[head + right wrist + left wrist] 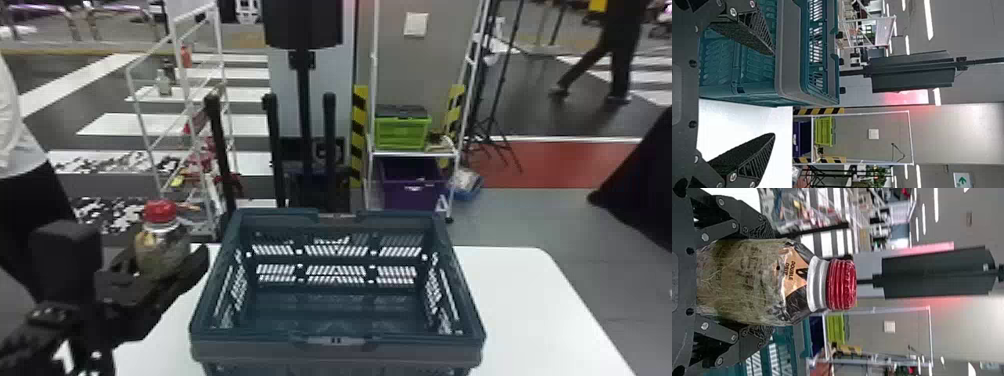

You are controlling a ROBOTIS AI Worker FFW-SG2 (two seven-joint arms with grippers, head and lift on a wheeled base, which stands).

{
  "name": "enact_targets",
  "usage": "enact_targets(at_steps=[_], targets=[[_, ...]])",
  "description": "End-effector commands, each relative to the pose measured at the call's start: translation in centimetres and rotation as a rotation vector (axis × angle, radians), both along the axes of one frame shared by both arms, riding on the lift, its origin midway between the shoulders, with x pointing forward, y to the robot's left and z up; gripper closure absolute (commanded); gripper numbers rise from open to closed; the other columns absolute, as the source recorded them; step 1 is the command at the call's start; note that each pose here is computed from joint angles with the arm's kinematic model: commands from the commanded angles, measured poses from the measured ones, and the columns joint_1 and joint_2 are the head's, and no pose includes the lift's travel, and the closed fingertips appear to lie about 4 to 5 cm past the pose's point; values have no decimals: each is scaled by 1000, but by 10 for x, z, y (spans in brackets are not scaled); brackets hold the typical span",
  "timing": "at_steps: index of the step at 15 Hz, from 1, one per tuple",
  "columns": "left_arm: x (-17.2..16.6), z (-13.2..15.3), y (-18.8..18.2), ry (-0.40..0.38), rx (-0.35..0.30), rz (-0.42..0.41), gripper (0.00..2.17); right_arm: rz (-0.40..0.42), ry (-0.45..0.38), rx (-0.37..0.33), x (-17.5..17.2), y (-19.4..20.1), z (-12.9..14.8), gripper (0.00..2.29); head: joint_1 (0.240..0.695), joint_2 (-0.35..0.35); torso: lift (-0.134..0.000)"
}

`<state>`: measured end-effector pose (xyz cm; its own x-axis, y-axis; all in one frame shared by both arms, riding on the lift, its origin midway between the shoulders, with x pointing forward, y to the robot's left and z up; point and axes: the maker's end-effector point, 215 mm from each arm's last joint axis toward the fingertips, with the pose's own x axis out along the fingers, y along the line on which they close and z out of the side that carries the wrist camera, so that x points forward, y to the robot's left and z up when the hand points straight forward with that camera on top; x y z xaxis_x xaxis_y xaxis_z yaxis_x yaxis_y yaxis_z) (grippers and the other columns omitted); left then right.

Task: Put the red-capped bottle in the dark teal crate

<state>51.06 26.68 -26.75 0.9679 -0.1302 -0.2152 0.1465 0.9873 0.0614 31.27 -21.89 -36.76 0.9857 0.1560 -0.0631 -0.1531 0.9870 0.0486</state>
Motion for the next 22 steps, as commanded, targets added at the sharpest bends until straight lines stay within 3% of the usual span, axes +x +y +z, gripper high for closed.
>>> enact_targets(at_steps=[1,4,10,16,21,22], targets=[[30,0,-15,5,-6,-68,2145,-8,1,-6,-1,-1,0,151,499,0,0],[62,4,-57,17,0,-218,2145,-24,9,-13,-4,-7,-2,151,499,0,0],[98,-54,-152,222,98,-474,2145,-48,21,-16,-10,-16,-9,151,499,0,0],[106,-125,-176,472,185,-575,2145,-59,-11,-9,-14,-18,-3,151,499,0,0],[108,-163,-198,601,276,-616,2145,-65,-26,-8,-17,-18,2,151,499,0,0],[114,-166,-181,617,327,-590,2145,-66,-26,-7,-17,-18,2,151,499,0,0]])
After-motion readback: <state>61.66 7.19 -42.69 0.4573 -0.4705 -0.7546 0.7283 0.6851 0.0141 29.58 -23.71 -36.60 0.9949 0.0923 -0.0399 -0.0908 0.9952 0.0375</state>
